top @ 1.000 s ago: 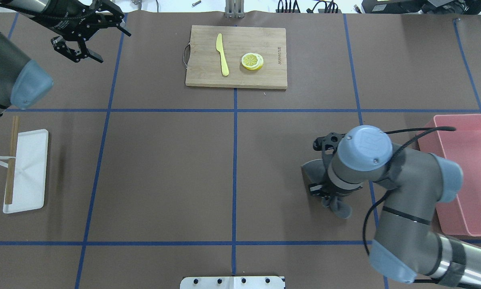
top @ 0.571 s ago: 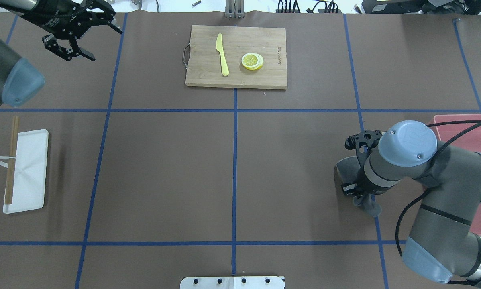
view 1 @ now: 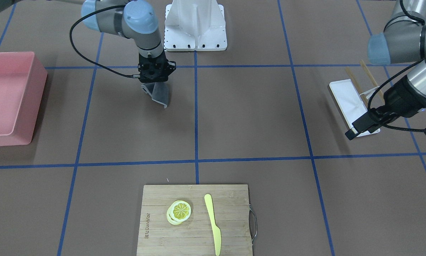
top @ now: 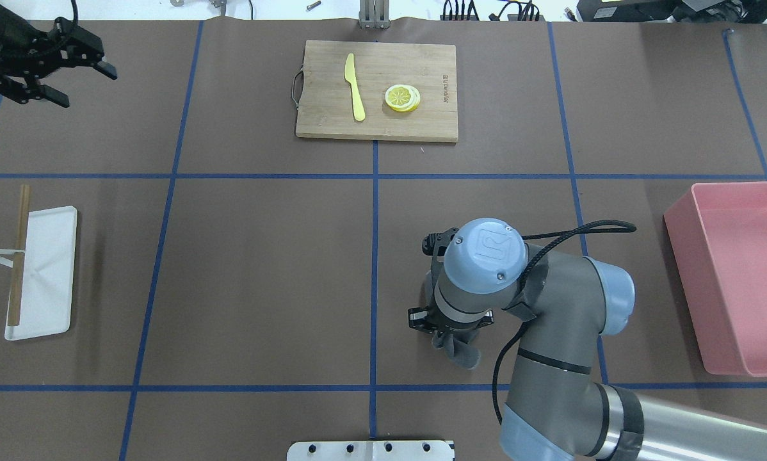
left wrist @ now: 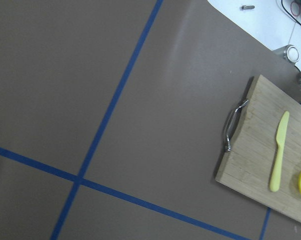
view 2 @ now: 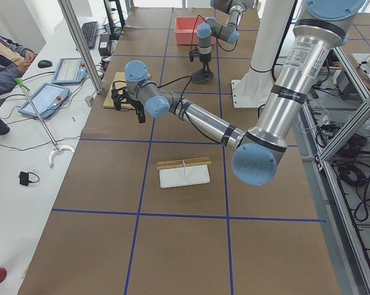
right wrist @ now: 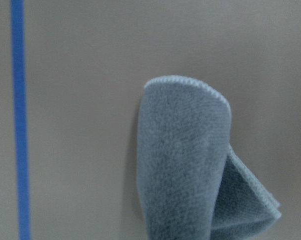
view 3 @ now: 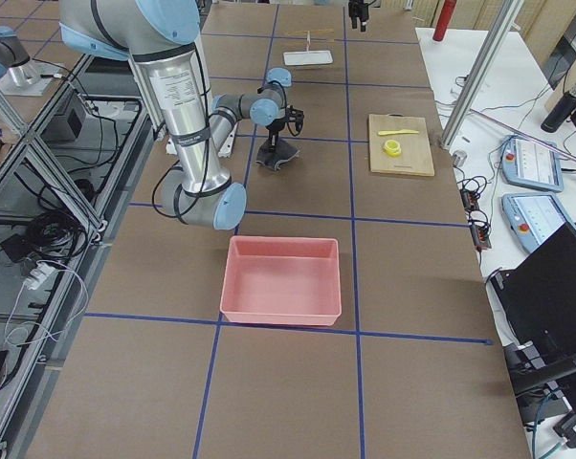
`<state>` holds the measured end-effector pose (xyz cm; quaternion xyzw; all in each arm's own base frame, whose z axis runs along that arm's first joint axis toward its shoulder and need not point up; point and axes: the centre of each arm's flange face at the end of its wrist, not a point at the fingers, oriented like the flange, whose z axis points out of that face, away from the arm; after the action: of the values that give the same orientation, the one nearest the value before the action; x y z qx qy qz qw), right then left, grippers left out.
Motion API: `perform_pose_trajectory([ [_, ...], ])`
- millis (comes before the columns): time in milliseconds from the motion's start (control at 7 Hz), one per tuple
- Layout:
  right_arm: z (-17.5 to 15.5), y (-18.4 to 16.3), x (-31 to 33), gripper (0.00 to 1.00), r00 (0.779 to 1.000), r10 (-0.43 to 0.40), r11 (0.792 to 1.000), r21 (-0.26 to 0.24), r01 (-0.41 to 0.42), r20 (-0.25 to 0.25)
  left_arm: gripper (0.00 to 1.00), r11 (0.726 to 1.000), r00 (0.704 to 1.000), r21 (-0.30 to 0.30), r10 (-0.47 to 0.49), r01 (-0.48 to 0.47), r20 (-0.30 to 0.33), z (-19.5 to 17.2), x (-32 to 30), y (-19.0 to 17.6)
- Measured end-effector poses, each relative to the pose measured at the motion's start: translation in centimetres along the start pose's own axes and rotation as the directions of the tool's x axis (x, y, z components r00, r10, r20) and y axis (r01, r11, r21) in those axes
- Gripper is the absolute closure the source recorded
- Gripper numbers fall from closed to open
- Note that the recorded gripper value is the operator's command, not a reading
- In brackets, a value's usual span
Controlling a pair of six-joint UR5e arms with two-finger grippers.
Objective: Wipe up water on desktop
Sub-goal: 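Wipe the table surface with the cloth in the right gripper, then carry the cloth with the right gripper over the pink bin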
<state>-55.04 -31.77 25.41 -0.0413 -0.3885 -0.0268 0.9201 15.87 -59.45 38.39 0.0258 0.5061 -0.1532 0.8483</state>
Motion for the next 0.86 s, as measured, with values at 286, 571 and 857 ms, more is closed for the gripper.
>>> perform_pose_trajectory([
  [286, 0.2, -0.6, 5.0, 1.0, 0.999, 0.011, 1.0, 0.005, -0.011, -0.034, 0.02, 0.983, 0.977, 0.004, 0.185, -0.186, 0.107, -2.0, -8.3, -1.8],
  [571, -1.8, -0.9, 16.3, 1.0, 0.993, -0.052, 0.998, 0.015, 0.054, -0.104, 0.02, 0.971, 0.96, -0.013, 0.236, -0.237, 0.153, -3.1, -11.2, -2.6],
  [857, -8.0, -2.5, 25.3, 1.0, 0.995, -0.054, 0.998, 0.023, 0.056, -0.084, 0.02, 0.97, 0.957, -0.014, 0.242, -0.243, 0.16, -3.5, -11.8, -2.9],
])
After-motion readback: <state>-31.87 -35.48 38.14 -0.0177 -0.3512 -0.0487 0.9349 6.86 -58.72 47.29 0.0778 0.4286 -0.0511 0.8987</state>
